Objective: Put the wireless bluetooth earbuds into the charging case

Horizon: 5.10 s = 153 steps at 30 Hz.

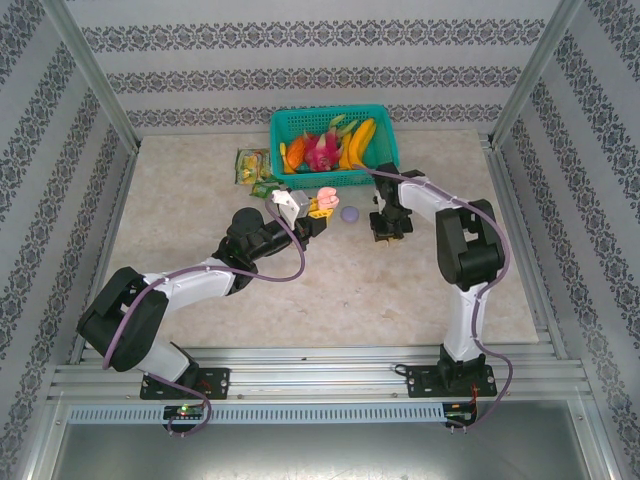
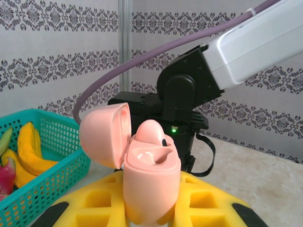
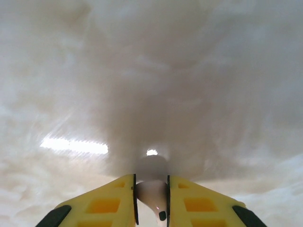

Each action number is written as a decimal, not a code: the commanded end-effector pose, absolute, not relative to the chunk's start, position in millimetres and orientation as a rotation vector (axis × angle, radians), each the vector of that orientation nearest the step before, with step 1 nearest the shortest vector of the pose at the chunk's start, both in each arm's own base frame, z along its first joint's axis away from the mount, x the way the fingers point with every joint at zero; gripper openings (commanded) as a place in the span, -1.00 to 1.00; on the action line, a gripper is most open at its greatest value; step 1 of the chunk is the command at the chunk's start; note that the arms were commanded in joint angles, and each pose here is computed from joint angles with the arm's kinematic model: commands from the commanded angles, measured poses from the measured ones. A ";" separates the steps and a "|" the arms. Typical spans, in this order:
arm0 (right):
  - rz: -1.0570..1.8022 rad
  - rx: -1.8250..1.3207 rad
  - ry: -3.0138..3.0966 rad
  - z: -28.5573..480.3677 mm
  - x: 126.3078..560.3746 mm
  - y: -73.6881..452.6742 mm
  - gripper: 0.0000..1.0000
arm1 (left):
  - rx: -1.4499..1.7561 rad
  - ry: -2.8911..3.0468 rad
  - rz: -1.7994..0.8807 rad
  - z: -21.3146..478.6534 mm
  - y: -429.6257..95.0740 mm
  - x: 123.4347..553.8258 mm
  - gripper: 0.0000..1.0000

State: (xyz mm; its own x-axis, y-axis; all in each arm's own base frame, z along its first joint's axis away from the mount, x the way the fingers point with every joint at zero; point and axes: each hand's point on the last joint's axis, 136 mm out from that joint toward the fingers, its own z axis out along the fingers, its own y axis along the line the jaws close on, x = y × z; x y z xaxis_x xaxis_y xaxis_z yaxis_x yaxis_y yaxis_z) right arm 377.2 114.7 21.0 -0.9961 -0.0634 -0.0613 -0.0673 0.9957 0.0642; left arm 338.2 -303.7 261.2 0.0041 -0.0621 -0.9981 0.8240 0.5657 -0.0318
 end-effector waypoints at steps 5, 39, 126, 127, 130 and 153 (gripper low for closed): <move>0.235 -0.044 2.972 43.5 368.3 135.7 -0.58 | 0.716 1.398 -0.780 259.7 -296.5 334.3 -1.00; 0.680 -0.186 2.013 327.1 342.4 187.5 -0.51 | 0.853 1.323 -0.860 248.3 -322.9 332.0 -1.00; 0.826 -0.271 1.800 319.3 317.2 211.5 -0.54 | 0.907 1.139 -0.967 318.5 -371.3 329.0 -1.00; 0.831 -0.275 1.801 319.2 316.7 212.3 -0.55 | 0.906 1.139 -0.965 318.4 -371.2 329.3 -1.00; 0.845 -0.287 1.805 318.3 314.5 214.3 -0.55 | 0.904 1.139 -0.960 318.7 -371.0 330.1 -1.00; 0.787 -0.256 1.827 311.4 313.5 200.9 -0.58 | 0.899 1.141 -0.937 320.6 -368.7 330.5 -1.00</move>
State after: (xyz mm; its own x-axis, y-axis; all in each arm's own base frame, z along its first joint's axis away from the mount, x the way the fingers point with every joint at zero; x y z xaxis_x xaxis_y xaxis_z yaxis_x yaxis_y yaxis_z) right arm 313.8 209.2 318.2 -0.3901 0.1909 -0.9008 -0.5458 0.7400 0.3932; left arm 341.5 -368.5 280.9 0.0633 -0.0795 -0.9948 0.9360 0.3505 0.0315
